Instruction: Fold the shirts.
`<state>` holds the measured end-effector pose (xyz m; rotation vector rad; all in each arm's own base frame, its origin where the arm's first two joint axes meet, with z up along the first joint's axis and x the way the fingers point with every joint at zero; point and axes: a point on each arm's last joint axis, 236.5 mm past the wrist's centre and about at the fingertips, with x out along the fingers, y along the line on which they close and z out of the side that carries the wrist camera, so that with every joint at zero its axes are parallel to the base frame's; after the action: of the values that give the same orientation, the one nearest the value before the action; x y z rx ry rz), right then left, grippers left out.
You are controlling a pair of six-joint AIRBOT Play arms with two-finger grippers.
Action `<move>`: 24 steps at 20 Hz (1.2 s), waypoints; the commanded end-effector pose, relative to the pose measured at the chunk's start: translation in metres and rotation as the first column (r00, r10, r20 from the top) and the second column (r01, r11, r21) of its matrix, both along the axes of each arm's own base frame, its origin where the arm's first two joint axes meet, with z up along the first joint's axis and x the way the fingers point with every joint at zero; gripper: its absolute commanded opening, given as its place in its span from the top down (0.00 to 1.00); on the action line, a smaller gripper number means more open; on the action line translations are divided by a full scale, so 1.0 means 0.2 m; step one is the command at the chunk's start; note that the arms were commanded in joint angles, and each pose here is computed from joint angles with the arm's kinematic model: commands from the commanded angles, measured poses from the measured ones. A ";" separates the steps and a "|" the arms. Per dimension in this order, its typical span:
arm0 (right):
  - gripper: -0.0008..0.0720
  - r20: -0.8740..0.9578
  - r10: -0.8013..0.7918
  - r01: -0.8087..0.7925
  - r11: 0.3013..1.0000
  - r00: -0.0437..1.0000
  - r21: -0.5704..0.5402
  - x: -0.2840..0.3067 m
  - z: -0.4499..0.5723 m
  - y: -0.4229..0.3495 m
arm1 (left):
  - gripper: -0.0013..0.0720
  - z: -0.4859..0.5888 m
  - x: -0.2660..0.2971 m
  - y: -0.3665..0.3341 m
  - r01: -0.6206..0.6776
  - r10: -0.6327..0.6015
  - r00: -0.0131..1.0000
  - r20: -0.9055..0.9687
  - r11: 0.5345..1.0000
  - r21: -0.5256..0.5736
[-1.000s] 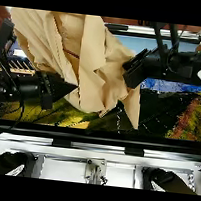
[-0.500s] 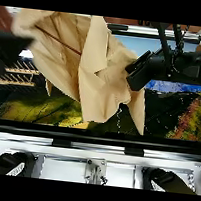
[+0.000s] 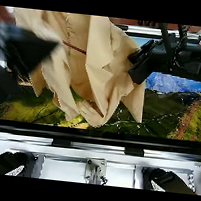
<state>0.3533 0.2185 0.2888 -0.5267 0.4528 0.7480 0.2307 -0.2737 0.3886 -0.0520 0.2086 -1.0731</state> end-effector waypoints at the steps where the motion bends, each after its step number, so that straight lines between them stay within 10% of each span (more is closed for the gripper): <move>1: 0.90 0.081 -0.027 0.028 1.000 0.996 0.001 0.04 0.08 -0.04 | 0.92 -0.45 -0.07 0.04 0.067 0.001 0.978 -0.209 0.946 0.318; 7: 0.90 0.167 -0.028 0.012 0.995 0.986 0.096 -0.03 0.27 -0.03 | 0.90 -0.57 0.27 0.41 -0.268 0.332 0.943 -0.020 0.794 0.546; 10: 0.90 0.142 -0.014 0.004 0.997 0.990 0.076 -0.05 0.24 -0.03 | 0.13 -0.33 0.36 0.36 -0.367 0.350 0.929 0.117 0.847 0.385; 16: 0.90 0.054 -0.049 0.054 0.994 0.997 -0.094 -0.05 0.05 -0.16 | 0.11 0.51 0.30 0.41 -0.449 0.453 0.790 0.414 0.886 -0.113; 24: 0.90 -0.014 -0.004 0.003 0.996 1.000 -0.089 -0.08 -0.02 -0.10 | 0.06 0.22 0.70 0.00 -0.405 0.399 0.834 0.382 0.912 -0.070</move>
<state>0.3413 0.1916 0.2866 -0.6217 0.4965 0.6982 0.3494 -0.2423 0.4329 0.1554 -0.0812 -0.6195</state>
